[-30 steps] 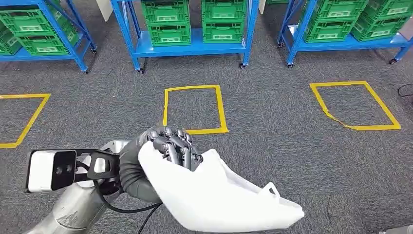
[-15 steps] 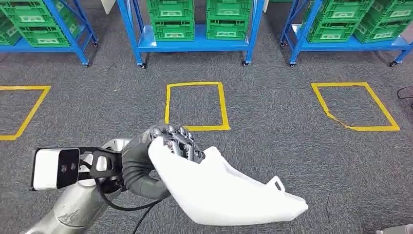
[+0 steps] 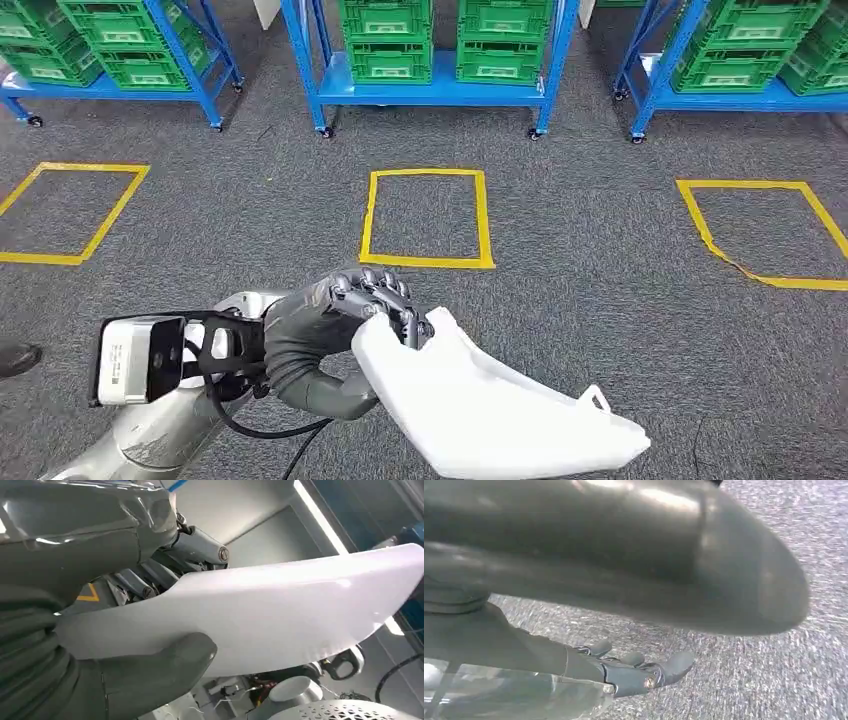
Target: Take the parts from the cabinet and place them on the table.
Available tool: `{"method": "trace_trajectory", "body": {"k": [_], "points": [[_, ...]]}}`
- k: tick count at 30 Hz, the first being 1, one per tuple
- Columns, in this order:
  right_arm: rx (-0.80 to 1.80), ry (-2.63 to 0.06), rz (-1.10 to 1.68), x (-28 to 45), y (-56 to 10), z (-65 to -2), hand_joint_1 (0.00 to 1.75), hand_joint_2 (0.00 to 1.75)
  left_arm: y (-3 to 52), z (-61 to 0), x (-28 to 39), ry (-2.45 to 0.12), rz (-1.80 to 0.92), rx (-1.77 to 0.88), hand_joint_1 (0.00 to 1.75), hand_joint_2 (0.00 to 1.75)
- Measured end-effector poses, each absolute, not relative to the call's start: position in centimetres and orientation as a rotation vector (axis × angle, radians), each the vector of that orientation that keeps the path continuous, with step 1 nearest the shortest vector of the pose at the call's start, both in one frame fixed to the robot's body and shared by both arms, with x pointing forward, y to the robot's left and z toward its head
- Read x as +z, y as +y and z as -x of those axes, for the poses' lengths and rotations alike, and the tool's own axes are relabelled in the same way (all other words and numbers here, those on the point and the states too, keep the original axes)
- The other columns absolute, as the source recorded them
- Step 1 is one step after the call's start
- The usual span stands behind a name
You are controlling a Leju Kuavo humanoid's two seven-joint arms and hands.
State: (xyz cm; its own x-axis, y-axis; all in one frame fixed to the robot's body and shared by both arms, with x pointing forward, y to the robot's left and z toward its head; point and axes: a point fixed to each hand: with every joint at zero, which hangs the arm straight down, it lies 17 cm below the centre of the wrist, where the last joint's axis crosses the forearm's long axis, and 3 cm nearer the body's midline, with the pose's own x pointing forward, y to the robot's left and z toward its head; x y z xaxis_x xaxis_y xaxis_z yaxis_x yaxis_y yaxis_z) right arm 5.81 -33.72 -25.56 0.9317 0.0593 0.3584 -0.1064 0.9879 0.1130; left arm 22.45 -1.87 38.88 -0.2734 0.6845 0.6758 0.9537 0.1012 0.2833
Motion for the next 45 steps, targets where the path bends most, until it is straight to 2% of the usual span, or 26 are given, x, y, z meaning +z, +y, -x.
{"method": "trace_trajectory", "body": {"k": [9, 18, 45], "points": [[0.118, -0.368, -0.138, -25.6, -33.2, -5.6, 0.0, 0.0, -0.7, -22.0, 39.8, -1.999, 1.655, -0.964, 1.64, 1.75], [0.14, -0.223, -0.131, -26.3, -33.9, -2.4, 0.0, 0.0, 0.0, -21.1, 39.9, -1.976, 1.689, -1.003, 1.64, 1.75], [0.144, -0.247, -0.128, -26.2, -33.5, -3.2, 0.0, 0.0, 0.8, -21.4, 39.9, -2.008, 1.686, -1.016, 1.64, 1.75]]}}
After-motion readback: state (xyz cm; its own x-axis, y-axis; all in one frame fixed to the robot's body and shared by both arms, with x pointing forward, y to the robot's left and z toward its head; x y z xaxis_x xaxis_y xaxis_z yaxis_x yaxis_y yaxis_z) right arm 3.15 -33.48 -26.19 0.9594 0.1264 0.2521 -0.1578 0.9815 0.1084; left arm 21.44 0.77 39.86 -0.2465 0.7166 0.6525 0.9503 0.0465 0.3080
